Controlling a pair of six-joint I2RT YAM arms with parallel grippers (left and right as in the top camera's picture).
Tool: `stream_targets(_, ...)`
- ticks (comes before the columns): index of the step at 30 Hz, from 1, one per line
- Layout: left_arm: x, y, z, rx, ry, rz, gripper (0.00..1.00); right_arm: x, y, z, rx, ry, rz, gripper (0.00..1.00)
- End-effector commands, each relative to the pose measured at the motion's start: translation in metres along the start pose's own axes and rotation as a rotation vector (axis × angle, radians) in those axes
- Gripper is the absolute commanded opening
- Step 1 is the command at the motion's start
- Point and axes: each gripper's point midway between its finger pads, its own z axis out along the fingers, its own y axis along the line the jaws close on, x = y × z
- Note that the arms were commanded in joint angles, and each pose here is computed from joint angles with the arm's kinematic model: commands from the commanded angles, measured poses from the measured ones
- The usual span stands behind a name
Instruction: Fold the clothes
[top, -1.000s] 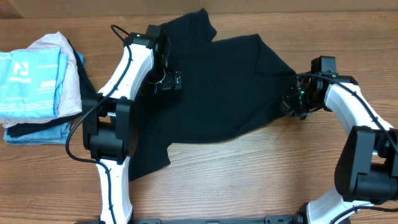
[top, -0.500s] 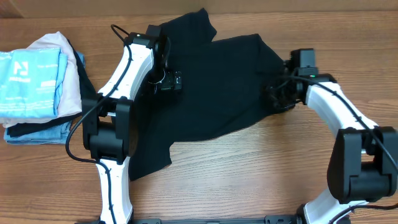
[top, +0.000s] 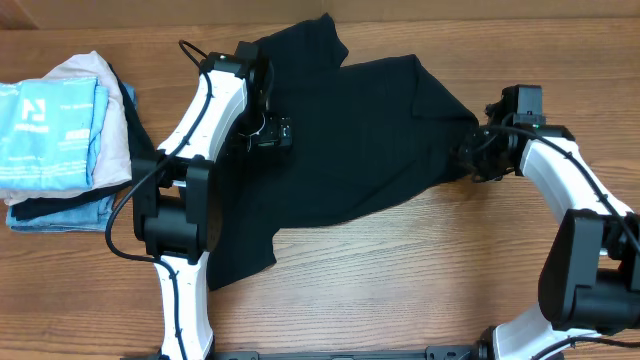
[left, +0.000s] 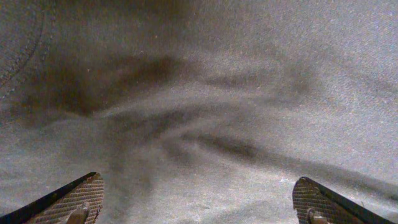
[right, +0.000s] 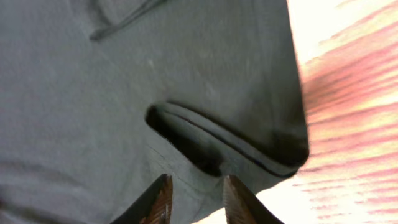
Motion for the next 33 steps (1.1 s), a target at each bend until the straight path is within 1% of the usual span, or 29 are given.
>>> stream_targets(1, -0.005, 0.002, -0.003, -0.010, -0.014, 0.010, 1.00, 0.013, -0.003, 0.012, -0.019, 0.029, -0.041, 0.29)
stream_targets(7, -0.005, 0.002, -0.003, -0.010, -0.015, 0.013, 1.00, 0.019, -0.009, 0.021, -0.024, 0.019, -0.074, 0.29)
stream_targets(8, -0.005, 0.002, -0.003, -0.010, -0.015, 0.013, 1.00, 0.018, -0.008, 0.021, -0.026, 0.015, -0.076, 0.32)
stream_targets(9, -0.005, 0.002, -0.003, -0.010, -0.015, 0.013, 1.00, 0.017, -0.008, 0.021, -0.027, 0.011, -0.078, 0.38)
stream_targets(10, -0.005, 0.002, -0.003, -0.010, -0.015, 0.013, 1.00, 0.016, -0.007, 0.022, -0.031, 0.004, -0.080, 0.42)
stream_targets(12, -0.005, 0.002, -0.003, -0.010, -0.016, 0.013, 1.00, 0.019, 0.002, 0.022, -0.091, 0.012, -0.134, 0.42)
stream_targets(16, -0.005, 0.002, -0.003, -0.010, -0.016, 0.013, 1.00, 0.017, 0.005, 0.022, -0.107, 0.008, -0.140, 0.42)
stream_targets(17, -0.005, 0.002, -0.003, -0.010, -0.016, 0.013, 1.00, 0.017, 0.006, 0.022, -0.108, 0.008, -0.139, 0.39)
stream_targets(18, -0.005, 0.002, -0.003, -0.010, -0.016, 0.013, 1.00, 0.017, 0.005, 0.022, -0.107, 0.008, -0.139, 0.19)
stream_targets(19, -0.005, 0.002, -0.003, -0.010, -0.016, 0.013, 1.00, 0.017, 0.006, 0.022, -0.108, 0.008, -0.139, 0.07)
stream_targets(21, -0.006, 0.002, -0.003, -0.010, -0.017, 0.014, 1.00, 0.018, 0.007, 0.021, -0.114, 0.011, -0.139, 0.04)
stream_targets(25, -0.006, 0.006, -0.003, -0.029, -0.021, 0.013, 1.00, 0.021, 0.021, 0.014, -0.182, 0.033, -0.141, 0.04)
stream_targets(28, -0.006, 0.006, -0.003, -0.031, -0.020, 0.013, 1.00, 0.017, 0.033, -0.020, -0.187, 0.016, -0.142, 0.04)
stream_targets(31, -0.006, 0.006, -0.003, -0.032, -0.020, 0.013, 1.00, 0.035, 0.018, -0.047, -0.086, 0.048, -0.031, 0.04)
stream_targets(33, -0.006, 0.006, -0.003, -0.031, -0.022, 0.014, 1.00, 0.053, -0.005, -0.056, 0.044, 0.093, 0.053, 0.04)
